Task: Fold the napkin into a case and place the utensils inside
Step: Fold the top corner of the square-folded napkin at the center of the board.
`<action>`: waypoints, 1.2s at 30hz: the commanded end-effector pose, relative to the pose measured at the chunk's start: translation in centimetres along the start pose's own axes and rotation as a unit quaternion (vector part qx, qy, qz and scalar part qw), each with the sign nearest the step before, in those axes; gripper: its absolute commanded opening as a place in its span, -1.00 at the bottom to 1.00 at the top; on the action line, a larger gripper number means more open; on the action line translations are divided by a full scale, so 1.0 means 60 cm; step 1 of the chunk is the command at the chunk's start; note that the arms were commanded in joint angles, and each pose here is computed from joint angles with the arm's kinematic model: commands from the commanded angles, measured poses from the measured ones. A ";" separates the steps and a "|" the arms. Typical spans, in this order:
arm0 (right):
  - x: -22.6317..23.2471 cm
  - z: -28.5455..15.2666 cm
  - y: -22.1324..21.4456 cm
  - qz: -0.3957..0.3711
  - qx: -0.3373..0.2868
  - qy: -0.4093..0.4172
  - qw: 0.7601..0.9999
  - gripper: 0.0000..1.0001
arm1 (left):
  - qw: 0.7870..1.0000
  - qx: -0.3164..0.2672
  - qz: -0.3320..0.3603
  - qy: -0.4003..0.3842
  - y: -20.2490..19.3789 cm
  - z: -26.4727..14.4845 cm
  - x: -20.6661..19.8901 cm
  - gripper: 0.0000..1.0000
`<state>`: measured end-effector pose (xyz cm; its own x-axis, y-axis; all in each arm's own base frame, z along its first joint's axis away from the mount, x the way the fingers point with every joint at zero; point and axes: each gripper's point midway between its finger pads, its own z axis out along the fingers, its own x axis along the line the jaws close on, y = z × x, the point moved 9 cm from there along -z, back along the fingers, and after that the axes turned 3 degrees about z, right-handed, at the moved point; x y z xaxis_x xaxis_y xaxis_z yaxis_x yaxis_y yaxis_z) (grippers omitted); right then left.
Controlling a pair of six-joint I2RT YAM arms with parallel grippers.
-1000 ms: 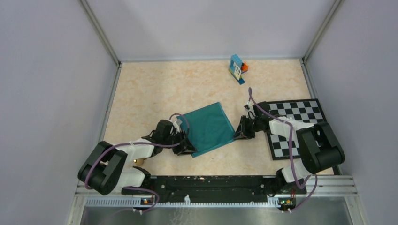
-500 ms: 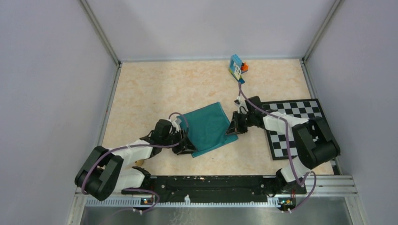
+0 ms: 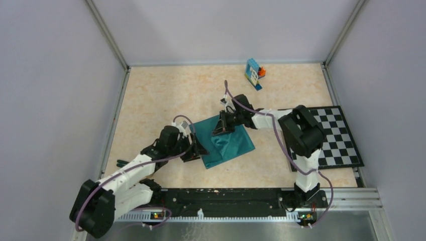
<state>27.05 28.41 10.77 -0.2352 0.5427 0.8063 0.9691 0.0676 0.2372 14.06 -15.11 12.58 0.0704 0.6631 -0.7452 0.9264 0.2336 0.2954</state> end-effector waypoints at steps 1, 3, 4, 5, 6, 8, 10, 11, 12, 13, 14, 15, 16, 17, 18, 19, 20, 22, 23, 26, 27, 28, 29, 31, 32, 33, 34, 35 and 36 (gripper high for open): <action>0.054 0.053 0.047 -0.012 -0.029 0.071 0.997 -1.00 | 0.990 -0.100 0.003 0.102 0.037 -0.034 -0.008 0.50; 0.053 0.076 0.058 -0.003 -0.033 0.070 0.997 -1.00 | 0.982 -0.132 -0.009 0.131 0.046 -0.047 -0.007 0.65; 0.054 0.084 0.064 -0.001 -0.035 0.072 0.997 -1.00 | 0.980 -0.144 -0.010 0.134 0.051 -0.051 -0.008 0.68; 0.054 0.091 0.068 0.001 -0.038 0.072 0.997 -1.00 | 0.979 -0.153 -0.007 0.133 0.054 -0.055 -0.010 0.69; 0.054 0.098 0.072 0.003 -0.042 0.072 0.997 -1.00 | 0.978 -0.162 -0.005 0.133 0.057 -0.058 -0.011 0.70; 0.050 0.111 0.075 0.009 -0.039 0.070 0.997 -1.00 | 0.976 -0.170 -0.003 0.136 0.061 -0.061 -0.011 0.70; 0.049 0.118 0.078 0.013 -0.039 0.074 0.996 -1.00 | 0.975 -0.170 -0.003 0.140 0.062 -0.062 -0.009 0.70; 0.048 0.120 0.080 0.013 -0.042 0.074 0.996 -1.00 | 0.975 -0.169 -0.003 0.141 0.062 -0.062 -0.008 0.70; 0.049 0.122 0.081 0.014 -0.043 0.074 0.996 -1.00 | 0.976 -0.169 -0.003 0.139 0.062 -0.063 -0.008 0.70; 0.048 0.124 0.082 0.013 -0.043 0.073 0.996 -1.00 | 0.976 -0.170 -0.003 0.139 0.061 -0.063 -0.008 0.70; 0.048 0.126 0.085 0.012 -0.043 0.074 0.996 -1.00 | 0.976 -0.170 -0.004 0.138 0.061 -0.063 -0.008 0.70; 0.048 0.129 0.087 0.012 -0.042 0.075 0.996 -1.00 | 0.976 -0.171 -0.003 0.137 0.060 -0.064 -0.007 0.70; 0.047 0.133 0.087 0.013 -0.039 0.074 0.996 -1.00 | 0.975 -0.173 -0.003 0.137 0.059 -0.064 -0.007 0.70; 0.047 0.136 0.088 0.013 -0.037 0.074 0.997 -1.00 | 0.975 -0.177 -0.004 0.137 0.060 -0.066 -0.007 0.70; 0.049 0.140 0.091 0.011 -0.036 0.075 0.996 -1.00 | 0.974 -0.179 -0.004 0.137 0.059 -0.067 -0.007 0.70; 0.050 0.143 0.091 0.010 -0.035 0.076 0.996 -1.00 | 0.974 -0.181 -0.004 0.138 0.059 -0.069 -0.007 0.70; 0.049 0.147 0.092 0.010 -0.035 0.077 0.996 -1.00 | 0.973 -0.183 -0.004 0.139 0.059 -0.070 -0.007 0.69; 0.050 0.151 0.095 0.009 -0.036 0.077 0.996 -1.00 | 0.972 -0.187 -0.004 0.140 0.059 -0.073 -0.007 0.70; 0.050 0.153 0.098 0.009 -0.037 0.076 0.996 -1.00 | 0.972 -0.188 -0.005 0.140 0.058 -0.074 -0.007 0.70; 0.050 0.161 0.100 0.005 -0.034 0.071 0.997 -1.00 | 0.972 -0.190 -0.004 0.139 0.056 -0.077 -0.006 0.70; 0.051 0.163 0.101 0.004 -0.033 0.071 0.997 -1.00 | 0.972 -0.190 -0.004 0.139 0.056 -0.077 -0.006 0.70; 0.051 0.165 0.101 0.003 -0.032 0.072 0.997 -1.00 | 0.972 -0.189 -0.003 0.139 0.056 -0.078 -0.006 0.70; 0.052 0.167 0.101 0.002 -0.030 0.072 0.997 -1.00 | 0.972 -0.189 -0.003 0.138 0.056 -0.078 -0.006 0.70; 0.053 0.169 0.104 0.000 -0.029 0.071 0.997 -1.00 | 0.972 -0.189 -0.002 0.137 0.055 -0.078 -0.006 0.70; 0.054 0.171 0.103 -0.001 -0.028 0.071 0.997 -1.00 | 0.973 -0.189 -0.002 0.136 0.055 -0.078 -0.007 0.70; 0.054 0.172 0.103 -0.002 -0.027 0.070 0.997 -1.00 | 0.973 -0.188 -0.002 0.135 0.055 -0.077 -0.007 0.70; 0.053 0.173 0.103 -0.002 -0.027 0.069 0.997 -1.00 | 0.973 -0.187 -0.001 0.134 0.055 -0.077 -0.007 0.70; 0.053 0.175 0.103 -0.002 -0.026 0.069 0.997 -1.00 | 0.974 -0.186 -0.002 0.133 0.054 -0.077 -0.007 0.69; 0.052 0.176 0.103 -0.002 -0.025 0.068 0.997 -1.00 | 0.973 -0.187 -0.002 0.133 0.055 -0.077 -0.007 0.70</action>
<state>32.84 38.29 8.77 -0.2094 0.4381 0.8742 0.9735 0.0092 0.2285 15.07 -11.36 15.90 -0.0975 0.8162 -0.5695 0.7436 0.4401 0.5034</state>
